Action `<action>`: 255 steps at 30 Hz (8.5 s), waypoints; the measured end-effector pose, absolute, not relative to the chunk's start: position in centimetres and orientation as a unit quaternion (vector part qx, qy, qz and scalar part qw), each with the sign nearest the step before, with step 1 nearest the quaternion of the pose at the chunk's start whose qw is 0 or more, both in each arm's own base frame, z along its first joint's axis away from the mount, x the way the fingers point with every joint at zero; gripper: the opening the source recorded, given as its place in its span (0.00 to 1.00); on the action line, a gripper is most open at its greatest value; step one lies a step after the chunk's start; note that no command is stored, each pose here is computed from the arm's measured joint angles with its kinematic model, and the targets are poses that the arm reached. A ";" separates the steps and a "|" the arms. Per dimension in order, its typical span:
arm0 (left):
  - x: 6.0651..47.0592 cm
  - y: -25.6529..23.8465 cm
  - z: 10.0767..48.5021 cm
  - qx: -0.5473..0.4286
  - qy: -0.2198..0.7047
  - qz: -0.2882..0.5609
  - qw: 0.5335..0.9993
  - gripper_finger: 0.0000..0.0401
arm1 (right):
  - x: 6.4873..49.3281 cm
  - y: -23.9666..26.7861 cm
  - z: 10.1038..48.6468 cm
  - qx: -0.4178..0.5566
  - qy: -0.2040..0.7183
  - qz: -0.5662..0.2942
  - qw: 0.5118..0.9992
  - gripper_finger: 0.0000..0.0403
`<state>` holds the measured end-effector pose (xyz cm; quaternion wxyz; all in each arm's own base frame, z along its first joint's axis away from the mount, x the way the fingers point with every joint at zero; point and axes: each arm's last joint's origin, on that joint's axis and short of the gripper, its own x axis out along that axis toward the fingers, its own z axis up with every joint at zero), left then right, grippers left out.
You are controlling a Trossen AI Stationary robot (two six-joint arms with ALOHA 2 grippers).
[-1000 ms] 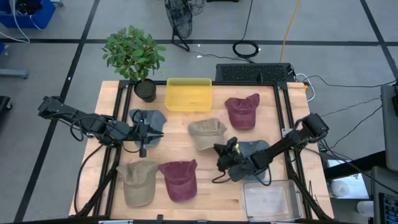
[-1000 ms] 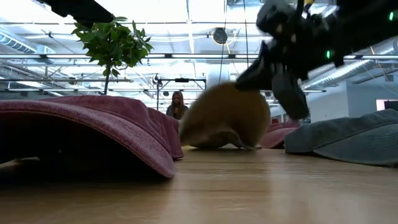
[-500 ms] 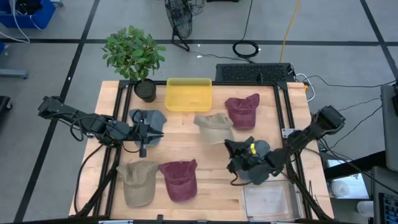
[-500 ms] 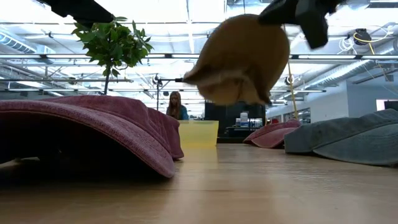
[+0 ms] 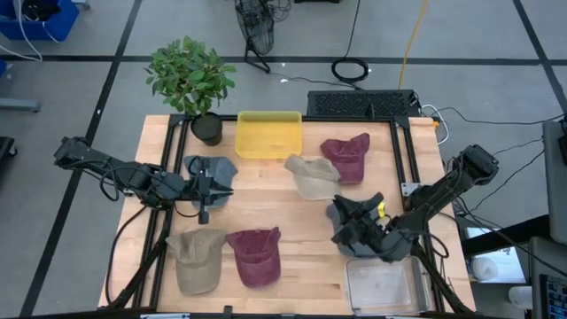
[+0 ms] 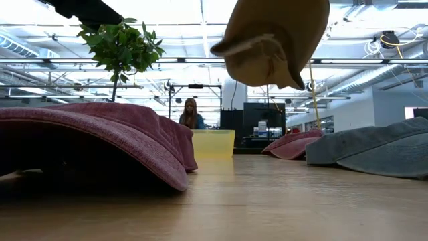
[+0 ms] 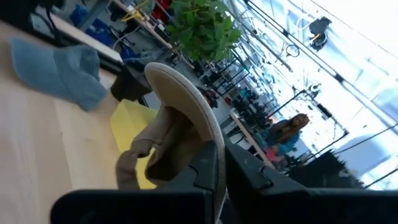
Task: Pick & Place hat
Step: Put the top brown cap into the transparent bin
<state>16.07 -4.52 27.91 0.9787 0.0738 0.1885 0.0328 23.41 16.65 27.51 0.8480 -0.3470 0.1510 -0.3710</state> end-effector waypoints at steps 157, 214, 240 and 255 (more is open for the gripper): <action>16.0 -4.5 27.6 0.041 0.202 0.041 0.978 0.10 | 11.0 10.1 28.6 0.293 0.464 0.076 0.832 0.03; 15.8 -4.4 27.2 0.023 0.221 0.051 0.974 0.10 | 13.7 14.2 36.8 0.204 0.530 0.037 0.822 0.02; 15.8 -4.4 27.2 0.037 0.221 0.048 0.973 0.10 | 12.1 13.1 38.6 0.244 0.536 -0.034 0.807 0.06; 15.8 -4.4 27.2 0.037 0.220 0.048 0.974 0.10 | 13.4 13.8 38.0 0.242 0.570 -0.016 0.785 0.01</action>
